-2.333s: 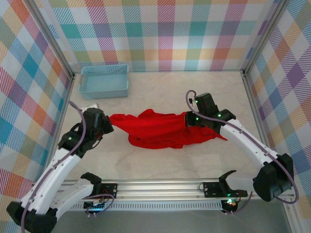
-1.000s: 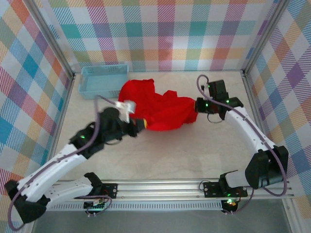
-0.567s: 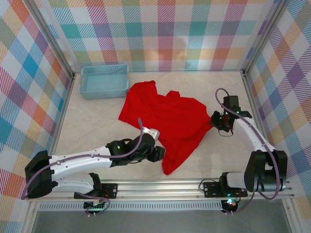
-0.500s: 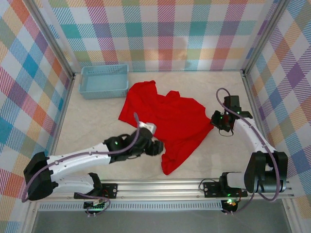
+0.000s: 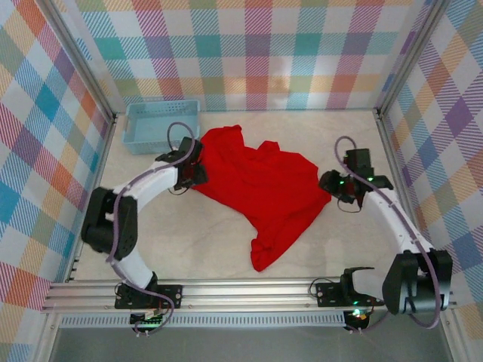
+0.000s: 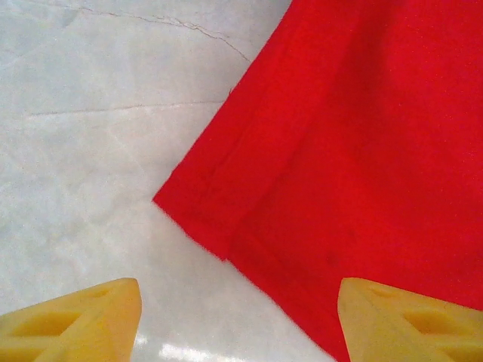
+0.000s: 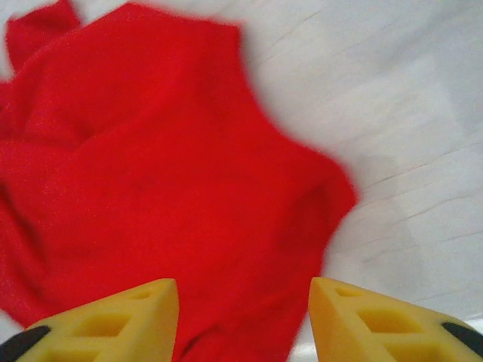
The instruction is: Fold the inside-out t-shirt
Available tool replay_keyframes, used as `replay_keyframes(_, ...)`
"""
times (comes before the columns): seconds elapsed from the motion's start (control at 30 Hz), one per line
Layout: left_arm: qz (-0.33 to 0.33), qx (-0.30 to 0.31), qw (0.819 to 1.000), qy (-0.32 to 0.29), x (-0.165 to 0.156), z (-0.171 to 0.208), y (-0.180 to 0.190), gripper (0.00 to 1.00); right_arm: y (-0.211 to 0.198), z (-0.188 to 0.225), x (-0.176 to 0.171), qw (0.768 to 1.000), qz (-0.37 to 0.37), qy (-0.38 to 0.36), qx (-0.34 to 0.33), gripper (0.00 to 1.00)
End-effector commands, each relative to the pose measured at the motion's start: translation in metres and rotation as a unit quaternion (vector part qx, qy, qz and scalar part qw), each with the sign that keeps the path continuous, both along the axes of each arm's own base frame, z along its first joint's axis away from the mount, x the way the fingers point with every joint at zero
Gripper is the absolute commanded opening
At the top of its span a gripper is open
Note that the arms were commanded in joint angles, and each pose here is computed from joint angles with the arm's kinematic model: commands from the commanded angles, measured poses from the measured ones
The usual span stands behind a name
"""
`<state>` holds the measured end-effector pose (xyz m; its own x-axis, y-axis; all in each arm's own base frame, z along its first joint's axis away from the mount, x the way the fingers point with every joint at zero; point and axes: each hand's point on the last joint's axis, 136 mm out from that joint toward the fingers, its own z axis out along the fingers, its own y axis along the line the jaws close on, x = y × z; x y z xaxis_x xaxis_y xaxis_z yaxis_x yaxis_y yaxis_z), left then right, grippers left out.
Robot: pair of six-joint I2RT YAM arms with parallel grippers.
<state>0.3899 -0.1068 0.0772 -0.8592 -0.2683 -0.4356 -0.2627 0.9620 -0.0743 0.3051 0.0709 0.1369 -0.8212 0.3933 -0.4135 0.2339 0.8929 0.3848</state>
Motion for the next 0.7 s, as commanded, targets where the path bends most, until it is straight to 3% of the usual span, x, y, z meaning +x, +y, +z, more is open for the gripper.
replay_keyframes(0.0, -0.012, 0.022, 0.999, 0.026, 0.013, -0.009, 0.007, 0.66, 0.026, -0.023, -0.033, 0.998, 0.043, 0.043, -0.023, 0.52)
replay_keyframes(0.2, 0.006, 0.049, 0.998, 0.041, 0.034, -0.029, 0.02, 0.59, 0.046, -0.06, -0.066, 0.993, 0.074, 0.089, -0.027, 0.53)
replay_keyframes(0.43, 0.009, 0.061, 0.996, 0.065, 0.041, -0.048, 0.024, 0.38, 0.064, -0.076, -0.076, 0.989, 0.095, 0.112, -0.024, 0.52)
replay_keyframes(0.67, 0.006, 0.043, 0.998, 0.053, 0.03, -0.038, 0.022, 0.17, 0.089, -0.095, -0.084, 0.983, 0.114, 0.14, -0.02, 0.52)
